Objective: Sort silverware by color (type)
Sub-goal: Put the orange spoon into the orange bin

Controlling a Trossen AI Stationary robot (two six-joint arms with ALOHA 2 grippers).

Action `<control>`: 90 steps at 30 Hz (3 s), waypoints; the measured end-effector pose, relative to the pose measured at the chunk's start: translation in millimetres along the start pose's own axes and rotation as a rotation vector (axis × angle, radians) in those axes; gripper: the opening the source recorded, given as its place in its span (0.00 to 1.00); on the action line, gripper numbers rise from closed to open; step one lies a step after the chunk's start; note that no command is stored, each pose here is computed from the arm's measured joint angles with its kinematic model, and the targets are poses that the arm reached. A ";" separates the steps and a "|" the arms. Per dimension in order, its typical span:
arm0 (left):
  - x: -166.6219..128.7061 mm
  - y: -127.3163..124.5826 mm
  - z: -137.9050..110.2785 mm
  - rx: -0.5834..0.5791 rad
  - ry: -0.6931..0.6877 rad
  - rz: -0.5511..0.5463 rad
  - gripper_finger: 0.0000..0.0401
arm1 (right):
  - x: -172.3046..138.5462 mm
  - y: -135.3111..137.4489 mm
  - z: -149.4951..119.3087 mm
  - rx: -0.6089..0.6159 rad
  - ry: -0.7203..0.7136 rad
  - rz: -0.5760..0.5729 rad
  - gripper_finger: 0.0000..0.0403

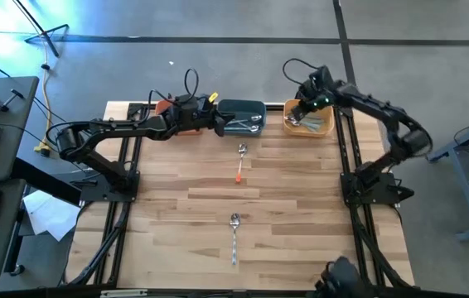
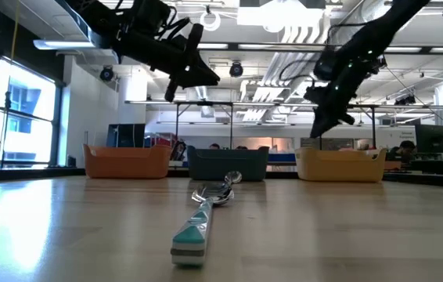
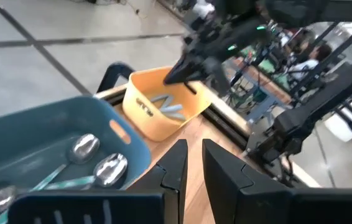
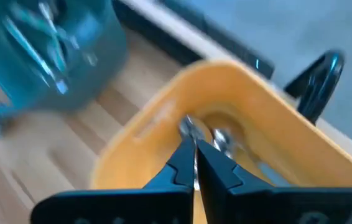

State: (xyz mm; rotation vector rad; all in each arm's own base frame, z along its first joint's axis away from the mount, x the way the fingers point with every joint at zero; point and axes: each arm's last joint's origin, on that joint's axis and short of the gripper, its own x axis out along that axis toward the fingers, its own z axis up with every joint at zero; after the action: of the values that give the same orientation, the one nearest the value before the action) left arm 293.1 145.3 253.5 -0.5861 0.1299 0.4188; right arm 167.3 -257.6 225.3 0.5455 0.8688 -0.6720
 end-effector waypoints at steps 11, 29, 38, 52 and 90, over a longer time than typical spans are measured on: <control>1.3 5.6 -12.9 0.073 0.111 0.062 0.10 | -27.4 58.7 -75.0 0.149 -0.449 0.010 0.00; 23.8 2.7 -60.3 0.122 0.317 0.066 0.10 | -7.1 107.2 -167.7 0.286 -0.521 0.084 0.00; 41.9 -7.0 -117.0 0.078 0.493 0.079 0.10 | -9.6 116.5 -170.5 0.266 -0.551 0.089 0.00; 45.7 -10.8 -130.2 0.114 0.484 0.123 0.15 | -9.2 117.8 -171.6 0.257 -0.551 0.076 0.00; 63.6 -8.2 -133.7 0.219 0.369 0.199 0.31 | -4.6 118.2 -179.7 0.001 -0.467 0.003 0.00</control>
State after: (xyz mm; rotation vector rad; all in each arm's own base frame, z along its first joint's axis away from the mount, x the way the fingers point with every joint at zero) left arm 354.1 86.1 132.0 -0.4298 0.5839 0.4784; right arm 159.9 -55.5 151.7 0.3669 0.4294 -0.7582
